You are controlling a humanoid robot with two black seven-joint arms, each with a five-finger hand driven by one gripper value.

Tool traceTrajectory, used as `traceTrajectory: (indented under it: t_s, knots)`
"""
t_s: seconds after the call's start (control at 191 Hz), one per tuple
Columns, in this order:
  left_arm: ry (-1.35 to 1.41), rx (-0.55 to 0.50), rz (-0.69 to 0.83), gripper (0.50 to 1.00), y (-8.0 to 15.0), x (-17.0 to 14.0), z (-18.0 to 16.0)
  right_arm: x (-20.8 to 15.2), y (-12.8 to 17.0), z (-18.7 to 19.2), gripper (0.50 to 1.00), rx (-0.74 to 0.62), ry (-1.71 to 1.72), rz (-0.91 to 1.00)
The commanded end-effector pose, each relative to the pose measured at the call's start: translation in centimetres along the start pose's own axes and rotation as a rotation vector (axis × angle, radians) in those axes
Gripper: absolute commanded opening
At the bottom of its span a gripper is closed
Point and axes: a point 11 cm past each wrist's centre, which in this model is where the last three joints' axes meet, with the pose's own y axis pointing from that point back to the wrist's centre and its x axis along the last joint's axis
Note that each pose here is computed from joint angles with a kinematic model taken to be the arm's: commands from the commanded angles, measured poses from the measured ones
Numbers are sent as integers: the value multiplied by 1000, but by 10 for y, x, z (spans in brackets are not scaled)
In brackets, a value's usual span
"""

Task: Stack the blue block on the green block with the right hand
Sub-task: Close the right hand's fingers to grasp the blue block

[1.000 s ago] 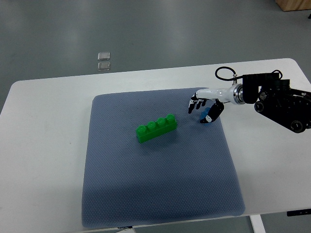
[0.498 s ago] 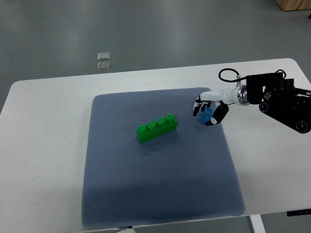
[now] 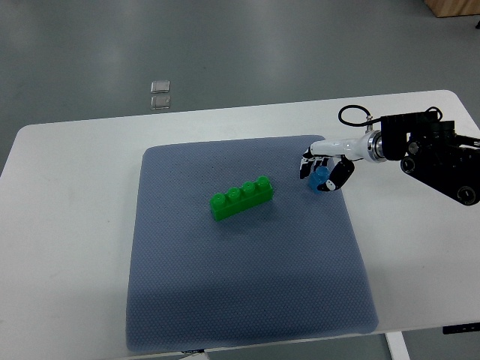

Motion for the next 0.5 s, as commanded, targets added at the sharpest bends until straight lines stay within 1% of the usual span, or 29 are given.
traceTrajectory:
  t_s: [0.0,0.058,0.115,0.141,0.424,0.456,0.492]
  knots:
    - [3,-1,0,1000,0,0,0,1,1,2,688,-4,0,1]
    - [3,-1,0,1000,0,0,0,1,2,3,686,-6,-1,0]
    - [1,-1,0,1000,0,0,0,1,2,3,664,-6,-1,0]
    - [3,-1,0,1000,0,0,0,1,2,3,662,-6,-1,0]
    - [3,-1,0,1000,0,0,0,2,3,4,660,-10,0,3]
    - [1,-1,0,1000,0,0,0,2,3,4,650,-10,-1,1]
    - [1,-1,0,1000,0,0,0,1,3,4,615,-9,1,1]
